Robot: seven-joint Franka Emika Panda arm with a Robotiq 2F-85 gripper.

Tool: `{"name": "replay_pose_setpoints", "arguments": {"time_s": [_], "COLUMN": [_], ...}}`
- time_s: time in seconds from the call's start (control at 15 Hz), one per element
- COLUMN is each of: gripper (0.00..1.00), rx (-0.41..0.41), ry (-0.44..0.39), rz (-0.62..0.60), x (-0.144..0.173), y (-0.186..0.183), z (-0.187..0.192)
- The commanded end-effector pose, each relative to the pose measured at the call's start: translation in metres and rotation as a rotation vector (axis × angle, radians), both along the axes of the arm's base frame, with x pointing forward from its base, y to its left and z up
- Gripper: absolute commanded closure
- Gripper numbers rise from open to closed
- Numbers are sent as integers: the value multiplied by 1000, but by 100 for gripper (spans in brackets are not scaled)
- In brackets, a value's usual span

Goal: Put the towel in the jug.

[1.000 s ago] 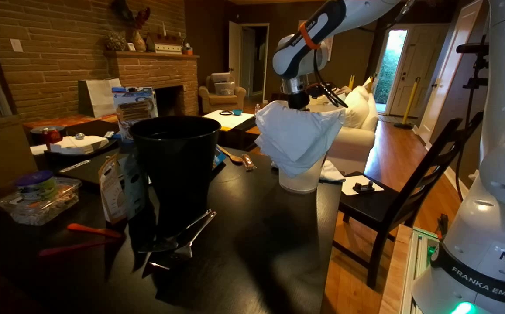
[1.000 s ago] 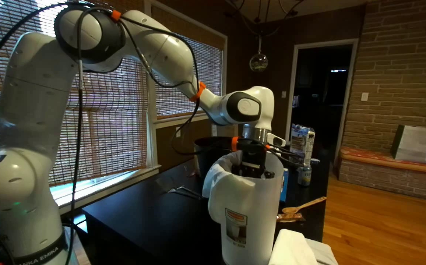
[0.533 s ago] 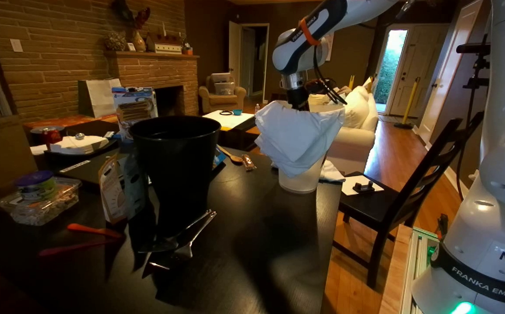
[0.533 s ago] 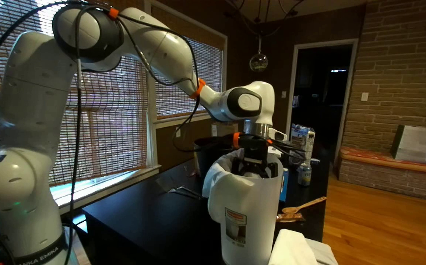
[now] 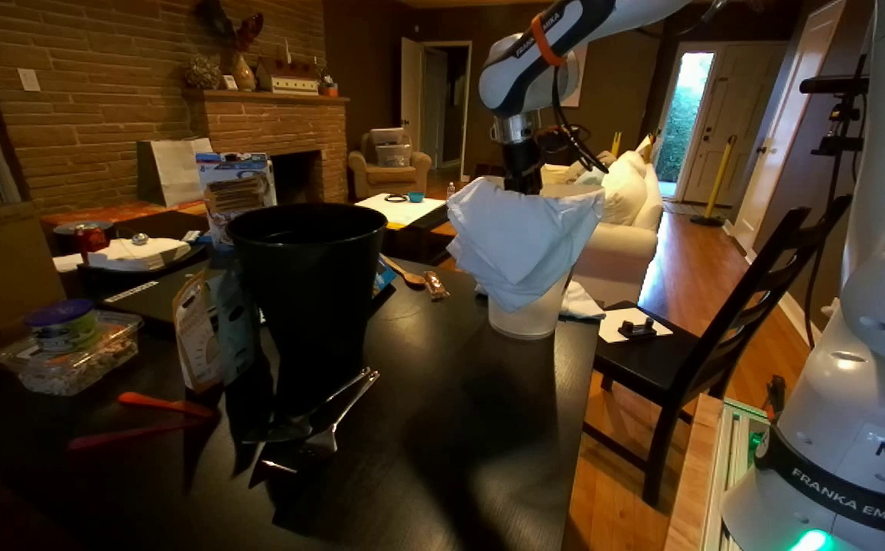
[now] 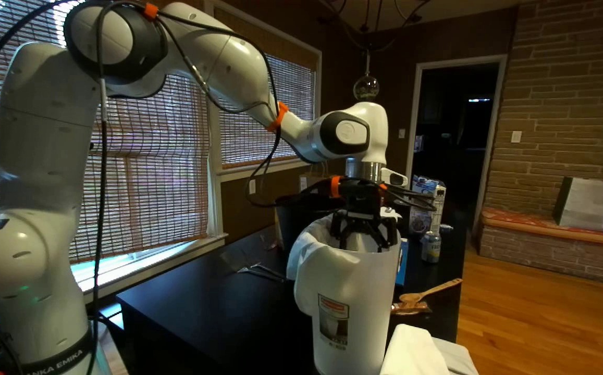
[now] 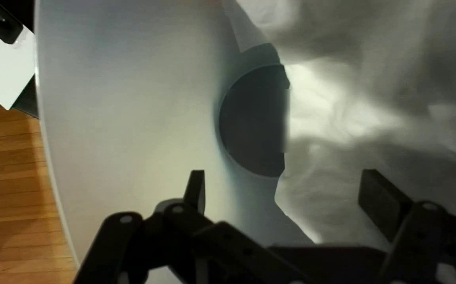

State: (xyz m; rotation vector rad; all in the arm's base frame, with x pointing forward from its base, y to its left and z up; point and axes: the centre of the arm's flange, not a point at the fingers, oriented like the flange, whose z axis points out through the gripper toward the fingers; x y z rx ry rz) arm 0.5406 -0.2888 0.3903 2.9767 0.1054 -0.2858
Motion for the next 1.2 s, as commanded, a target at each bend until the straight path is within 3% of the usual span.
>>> {"name": "replay_pose_setpoints", "arguments": {"time_s": [0.0, 0.53, 1.13], "gripper": [0, 0, 0], "rx": [-13, -37, 46], "ry": [-18, -75, -146], "rz": [8, -2, -35], "x": [-1, 3, 7], "y": [-1, -3, 10], "z": [20, 59, 144]}}
